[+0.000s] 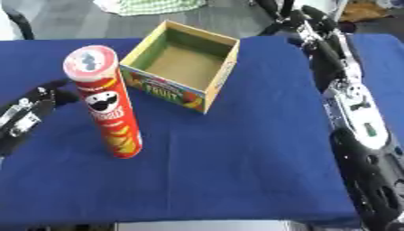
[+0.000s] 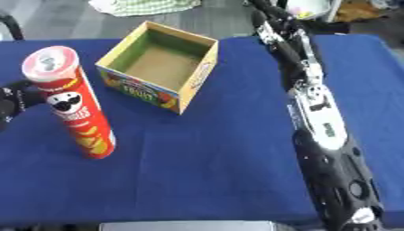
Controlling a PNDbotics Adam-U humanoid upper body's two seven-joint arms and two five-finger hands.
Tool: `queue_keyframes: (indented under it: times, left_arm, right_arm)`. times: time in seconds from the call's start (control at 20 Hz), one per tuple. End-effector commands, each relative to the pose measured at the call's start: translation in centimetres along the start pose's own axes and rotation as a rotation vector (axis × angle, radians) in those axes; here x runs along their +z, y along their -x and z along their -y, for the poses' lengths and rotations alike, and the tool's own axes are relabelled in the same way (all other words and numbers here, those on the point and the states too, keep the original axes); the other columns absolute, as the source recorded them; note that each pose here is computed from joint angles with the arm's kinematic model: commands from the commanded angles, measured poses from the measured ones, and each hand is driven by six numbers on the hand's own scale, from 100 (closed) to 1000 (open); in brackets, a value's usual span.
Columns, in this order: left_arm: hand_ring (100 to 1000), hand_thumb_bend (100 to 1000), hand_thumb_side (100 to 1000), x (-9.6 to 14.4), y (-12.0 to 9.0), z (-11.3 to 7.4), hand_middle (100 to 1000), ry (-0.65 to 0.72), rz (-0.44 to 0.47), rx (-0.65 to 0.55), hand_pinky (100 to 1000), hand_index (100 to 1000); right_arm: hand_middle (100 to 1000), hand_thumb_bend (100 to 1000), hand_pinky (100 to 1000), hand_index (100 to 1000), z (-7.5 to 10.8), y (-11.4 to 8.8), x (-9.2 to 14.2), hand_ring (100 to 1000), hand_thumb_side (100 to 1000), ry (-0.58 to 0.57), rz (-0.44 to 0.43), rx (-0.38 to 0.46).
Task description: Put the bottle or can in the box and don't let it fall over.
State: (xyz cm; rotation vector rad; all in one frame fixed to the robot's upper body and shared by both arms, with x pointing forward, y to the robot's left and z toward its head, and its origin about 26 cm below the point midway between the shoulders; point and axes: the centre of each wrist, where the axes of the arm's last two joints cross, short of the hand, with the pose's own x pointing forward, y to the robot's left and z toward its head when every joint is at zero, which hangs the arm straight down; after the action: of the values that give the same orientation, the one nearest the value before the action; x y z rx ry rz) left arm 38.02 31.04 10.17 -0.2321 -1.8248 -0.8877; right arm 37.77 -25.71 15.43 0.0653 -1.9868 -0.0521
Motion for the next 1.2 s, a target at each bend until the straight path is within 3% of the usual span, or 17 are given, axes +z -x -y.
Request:
queue_keyframes:
  times: [0.05, 0.6, 1.2]
  left_arm:
    - [869, 394, 766, -0.6, -0.8, -0.5, 747, 0.006, 0.014, -0.031, 1000, 977]
    - [875, 377, 761, -1.1, -0.3, -0.2, 753, 0.035, 0.002, -0.113, 1000, 979]
    - [877, 411, 771, -2.3, 0.0, 0.2, 754, 0.095, 0.019, -0.114, 1000, 981]
  right_arm:
    - [1000, 428, 806, 829, 0.2, -1.1, -0.4, 1000, 379, 0.004, 0.039, -0.001]
    - [1000, 422, 806, 828, 0.2, -1.0, -0.3, 1000, 379, 0.010, 0.036, -0.006]
    - [1000, 419, 806, 828, 0.2, -0.9, -0.2, 1000, 378, 0.008, 0.031, -0.012]
